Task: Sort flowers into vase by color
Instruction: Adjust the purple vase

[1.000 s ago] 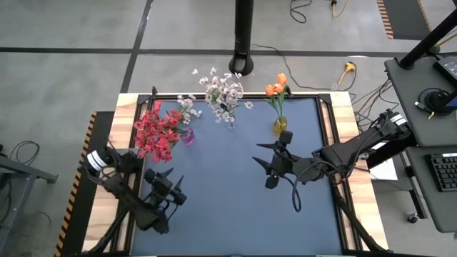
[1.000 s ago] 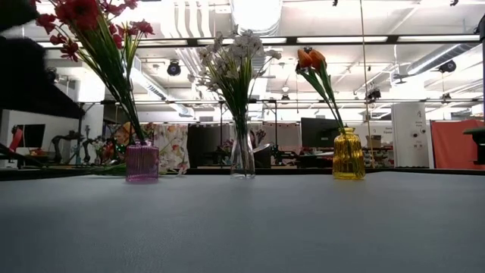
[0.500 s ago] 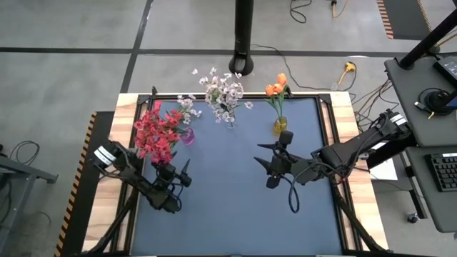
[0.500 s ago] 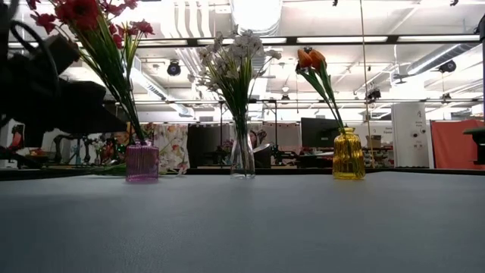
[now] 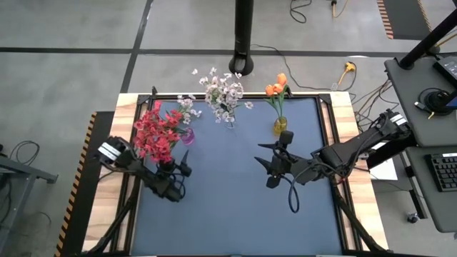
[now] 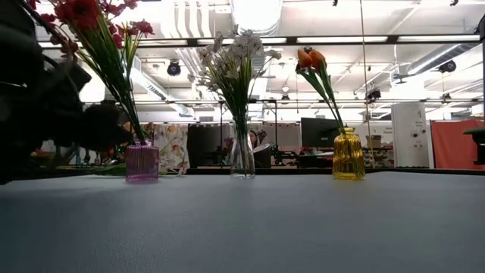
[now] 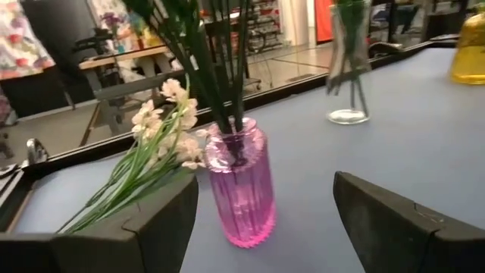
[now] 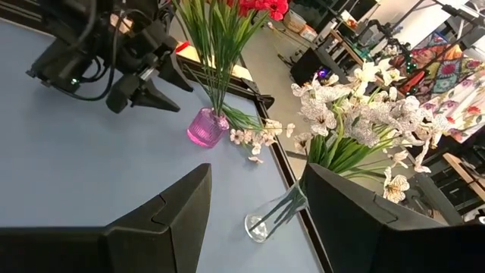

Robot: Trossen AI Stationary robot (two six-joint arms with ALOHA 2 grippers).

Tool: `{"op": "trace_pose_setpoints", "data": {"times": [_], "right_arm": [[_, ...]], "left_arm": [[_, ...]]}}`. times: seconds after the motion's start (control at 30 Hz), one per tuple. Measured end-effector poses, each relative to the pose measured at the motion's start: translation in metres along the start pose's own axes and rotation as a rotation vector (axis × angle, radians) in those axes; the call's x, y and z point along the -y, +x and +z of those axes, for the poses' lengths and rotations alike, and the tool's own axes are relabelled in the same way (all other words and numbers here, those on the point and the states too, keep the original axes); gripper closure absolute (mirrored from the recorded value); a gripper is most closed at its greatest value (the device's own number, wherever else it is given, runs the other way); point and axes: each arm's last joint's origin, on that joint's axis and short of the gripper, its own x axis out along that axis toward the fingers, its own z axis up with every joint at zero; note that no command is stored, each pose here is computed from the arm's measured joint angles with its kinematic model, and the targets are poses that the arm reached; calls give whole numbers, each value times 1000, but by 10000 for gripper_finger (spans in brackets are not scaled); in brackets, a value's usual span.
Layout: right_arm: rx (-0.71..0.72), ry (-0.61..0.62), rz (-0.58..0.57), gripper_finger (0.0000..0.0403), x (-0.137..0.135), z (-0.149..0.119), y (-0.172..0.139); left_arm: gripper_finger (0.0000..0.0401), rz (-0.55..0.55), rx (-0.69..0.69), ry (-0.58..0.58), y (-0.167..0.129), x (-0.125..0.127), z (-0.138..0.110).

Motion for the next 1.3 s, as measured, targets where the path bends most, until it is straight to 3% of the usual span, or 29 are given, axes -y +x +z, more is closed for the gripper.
{"op": "trace_pose_setpoints", "data": {"times": [0.53, 0.73, 1.3], "right_arm": [[-3, -4, -4, 197, 0, 0, 0], [-18, -14, -36, 197, 1, -2, 0], [-19, -14, -50, 197, 1, -2, 0]], "left_arm": [[113, 66, 37, -21, 21, -8, -8], [113, 51, 60, -77, 22, -13, -15], [113, 96, 60, -61, 34, -7, -21]]}}
